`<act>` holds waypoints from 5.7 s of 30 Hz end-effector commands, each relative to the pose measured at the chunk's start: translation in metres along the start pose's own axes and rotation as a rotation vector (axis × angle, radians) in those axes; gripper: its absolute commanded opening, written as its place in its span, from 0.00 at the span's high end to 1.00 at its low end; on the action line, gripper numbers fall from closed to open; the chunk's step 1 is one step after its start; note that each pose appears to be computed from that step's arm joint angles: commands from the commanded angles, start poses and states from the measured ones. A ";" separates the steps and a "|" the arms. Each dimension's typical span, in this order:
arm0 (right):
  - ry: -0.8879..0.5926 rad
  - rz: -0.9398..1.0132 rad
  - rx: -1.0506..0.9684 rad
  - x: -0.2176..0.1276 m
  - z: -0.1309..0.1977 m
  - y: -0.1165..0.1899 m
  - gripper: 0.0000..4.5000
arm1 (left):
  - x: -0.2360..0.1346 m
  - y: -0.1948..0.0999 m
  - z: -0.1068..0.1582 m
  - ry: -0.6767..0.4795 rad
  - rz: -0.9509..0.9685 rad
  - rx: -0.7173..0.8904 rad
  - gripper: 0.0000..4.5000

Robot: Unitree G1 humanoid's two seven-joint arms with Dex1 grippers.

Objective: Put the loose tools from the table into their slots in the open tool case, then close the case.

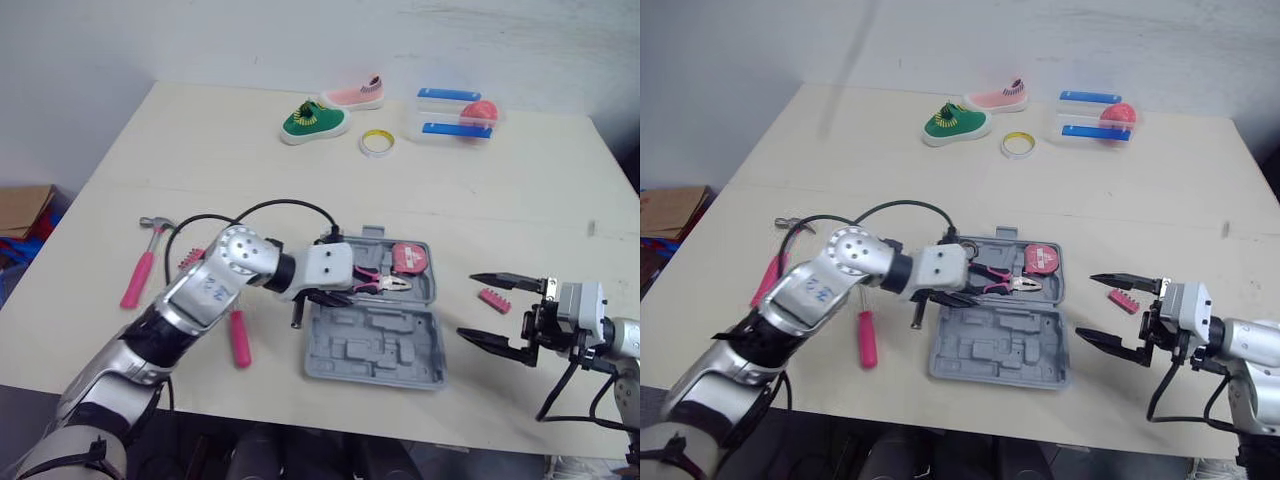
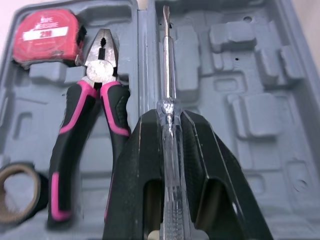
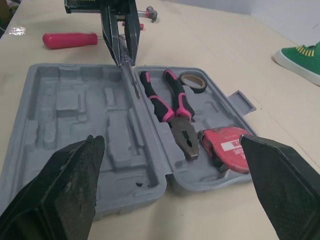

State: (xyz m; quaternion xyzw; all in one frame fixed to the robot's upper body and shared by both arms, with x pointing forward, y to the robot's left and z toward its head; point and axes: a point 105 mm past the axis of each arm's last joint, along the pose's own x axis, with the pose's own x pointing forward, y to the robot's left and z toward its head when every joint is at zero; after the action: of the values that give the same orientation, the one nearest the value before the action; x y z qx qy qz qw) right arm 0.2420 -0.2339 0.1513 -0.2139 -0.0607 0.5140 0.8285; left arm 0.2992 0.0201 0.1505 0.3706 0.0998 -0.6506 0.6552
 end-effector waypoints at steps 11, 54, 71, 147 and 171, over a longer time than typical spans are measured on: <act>-0.020 -0.088 -0.022 -0.011 0.013 -0.002 0.00 | 0.011 -0.005 0.002 0.083 -0.059 0.003 1.00; -0.054 -0.103 0.013 -0.002 0.019 -0.004 0.00 | -0.004 0.011 0.027 -0.426 0.096 0.010 0.85; -0.024 -0.132 0.011 -0.011 0.014 -0.001 0.00 | 0.040 -0.002 -0.028 -0.286 0.094 -0.103 0.98; 0.137 -0.485 -0.107 -0.119 -0.025 -0.058 0.00 | -0.321 -0.096 -0.196 -0.058 1.366 -0.533 0.01; -0.347 0.072 -0.104 0.049 0.056 -0.001 0.00 | -0.247 -0.053 -0.210 0.185 1.298 -1.024 0.01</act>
State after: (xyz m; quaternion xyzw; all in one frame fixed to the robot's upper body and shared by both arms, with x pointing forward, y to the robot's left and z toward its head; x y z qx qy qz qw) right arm 0.2535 -0.1846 0.1873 -0.1657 -0.2002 0.5519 0.7924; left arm 0.2849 0.3498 0.1319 0.0468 0.1990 0.0256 0.9785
